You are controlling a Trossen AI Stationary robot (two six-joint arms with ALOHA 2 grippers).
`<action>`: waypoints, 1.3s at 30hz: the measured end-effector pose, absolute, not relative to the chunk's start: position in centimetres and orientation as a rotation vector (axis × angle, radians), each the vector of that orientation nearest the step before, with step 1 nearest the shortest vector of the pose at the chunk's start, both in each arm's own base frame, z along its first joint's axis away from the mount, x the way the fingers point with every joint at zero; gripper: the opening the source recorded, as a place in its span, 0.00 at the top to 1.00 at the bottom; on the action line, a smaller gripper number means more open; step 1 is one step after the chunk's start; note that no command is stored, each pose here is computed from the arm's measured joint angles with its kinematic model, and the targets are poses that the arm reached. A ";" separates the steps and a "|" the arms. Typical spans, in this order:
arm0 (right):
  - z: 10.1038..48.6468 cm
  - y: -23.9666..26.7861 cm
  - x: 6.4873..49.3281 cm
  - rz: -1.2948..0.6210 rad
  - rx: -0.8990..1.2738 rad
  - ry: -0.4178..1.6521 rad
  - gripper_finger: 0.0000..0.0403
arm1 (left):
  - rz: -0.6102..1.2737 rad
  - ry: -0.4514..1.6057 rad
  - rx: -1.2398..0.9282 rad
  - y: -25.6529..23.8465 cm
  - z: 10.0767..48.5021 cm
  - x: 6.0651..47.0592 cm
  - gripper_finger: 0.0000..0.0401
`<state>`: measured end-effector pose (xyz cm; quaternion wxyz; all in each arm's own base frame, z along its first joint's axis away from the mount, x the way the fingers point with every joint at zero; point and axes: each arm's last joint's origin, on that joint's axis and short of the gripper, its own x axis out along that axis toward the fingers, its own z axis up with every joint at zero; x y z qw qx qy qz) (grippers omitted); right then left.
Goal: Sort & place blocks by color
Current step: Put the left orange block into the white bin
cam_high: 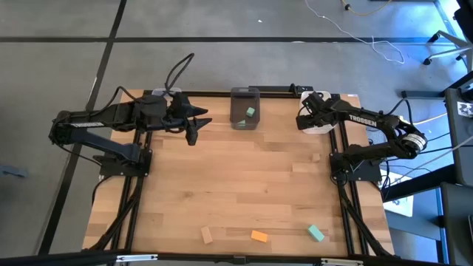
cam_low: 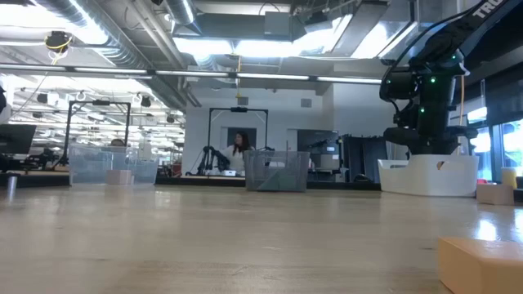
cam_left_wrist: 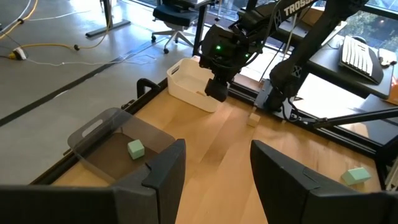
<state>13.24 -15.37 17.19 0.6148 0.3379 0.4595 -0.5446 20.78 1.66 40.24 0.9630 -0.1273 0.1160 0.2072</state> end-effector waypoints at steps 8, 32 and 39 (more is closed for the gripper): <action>17.2 -15.4 13.3 -1.254 0.778 1.057 0.63 | 0.420 0.235 -0.258 1.7 40.2 20.8 0.58; 17.2 -15.6 13.3 -1.238 0.784 1.032 0.66 | 0.419 0.235 -0.257 1.7 40.2 20.8 0.58; 17.3 -15.6 13.4 -1.229 0.783 1.029 0.55 | 0.419 0.235 -0.257 1.7 40.2 20.8 0.58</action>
